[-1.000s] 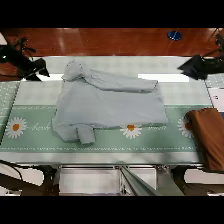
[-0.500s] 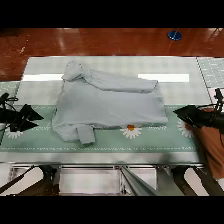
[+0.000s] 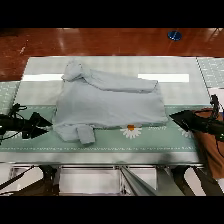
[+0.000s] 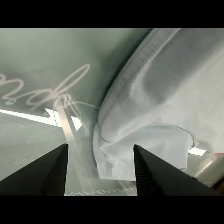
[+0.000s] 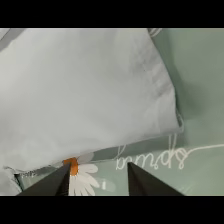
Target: Fold the shirts.
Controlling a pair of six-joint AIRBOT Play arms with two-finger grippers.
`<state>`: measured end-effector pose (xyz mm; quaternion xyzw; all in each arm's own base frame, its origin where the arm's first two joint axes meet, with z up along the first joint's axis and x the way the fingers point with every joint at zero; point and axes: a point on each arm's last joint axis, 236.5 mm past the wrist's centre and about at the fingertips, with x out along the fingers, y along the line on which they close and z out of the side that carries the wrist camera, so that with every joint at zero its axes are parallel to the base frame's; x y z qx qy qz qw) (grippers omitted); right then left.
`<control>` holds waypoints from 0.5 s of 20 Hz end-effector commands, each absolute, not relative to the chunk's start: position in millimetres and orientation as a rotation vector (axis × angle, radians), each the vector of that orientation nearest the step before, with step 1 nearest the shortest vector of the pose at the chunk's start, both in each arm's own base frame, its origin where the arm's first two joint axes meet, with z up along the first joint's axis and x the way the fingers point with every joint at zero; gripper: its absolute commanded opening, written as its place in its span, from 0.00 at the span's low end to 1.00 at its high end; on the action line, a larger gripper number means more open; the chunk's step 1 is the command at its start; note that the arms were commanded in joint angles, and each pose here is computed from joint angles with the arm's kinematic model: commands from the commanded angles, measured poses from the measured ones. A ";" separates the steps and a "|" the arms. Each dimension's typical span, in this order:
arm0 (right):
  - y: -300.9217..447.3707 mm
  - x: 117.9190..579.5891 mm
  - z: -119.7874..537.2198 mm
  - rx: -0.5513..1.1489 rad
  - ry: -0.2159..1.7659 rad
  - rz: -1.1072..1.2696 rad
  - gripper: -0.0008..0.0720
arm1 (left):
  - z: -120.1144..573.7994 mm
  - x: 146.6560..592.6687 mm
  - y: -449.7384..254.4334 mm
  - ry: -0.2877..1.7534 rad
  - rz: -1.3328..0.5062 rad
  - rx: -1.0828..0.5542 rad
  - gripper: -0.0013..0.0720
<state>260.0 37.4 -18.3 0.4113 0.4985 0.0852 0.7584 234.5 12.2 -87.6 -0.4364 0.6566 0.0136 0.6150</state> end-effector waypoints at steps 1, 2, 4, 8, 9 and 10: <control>40.3 258.2 -17.4 0.902 1.091 0.197 0.57 | -96.7 243.1 12.4 1.490 0.043 -1.036 0.70; 39.9 258.6 -17.5 0.903 1.089 0.195 0.57 | -98.9 246.1 11.8 1.485 0.046 -1.035 0.70; 39.1 259.6 -17.4 0.907 1.085 0.188 0.57 | -107.3 250.9 5.8 1.495 0.040 -1.000 0.70; 26.4 266.4 -17.9 0.895 1.058 0.136 0.57 | -121.7 252.3 -22.8 1.570 -0.040 -0.900 0.40; 16.6 265.9 -18.2 0.882 1.059 0.106 0.57 | -119.2 252.3 -27.2 1.581 -0.088 -0.866 0.06; 5.1 259.0 -23.4 0.876 1.082 0.063 0.57 | -115.2 254.0 -27.3 1.581 -0.099 -0.861 0.05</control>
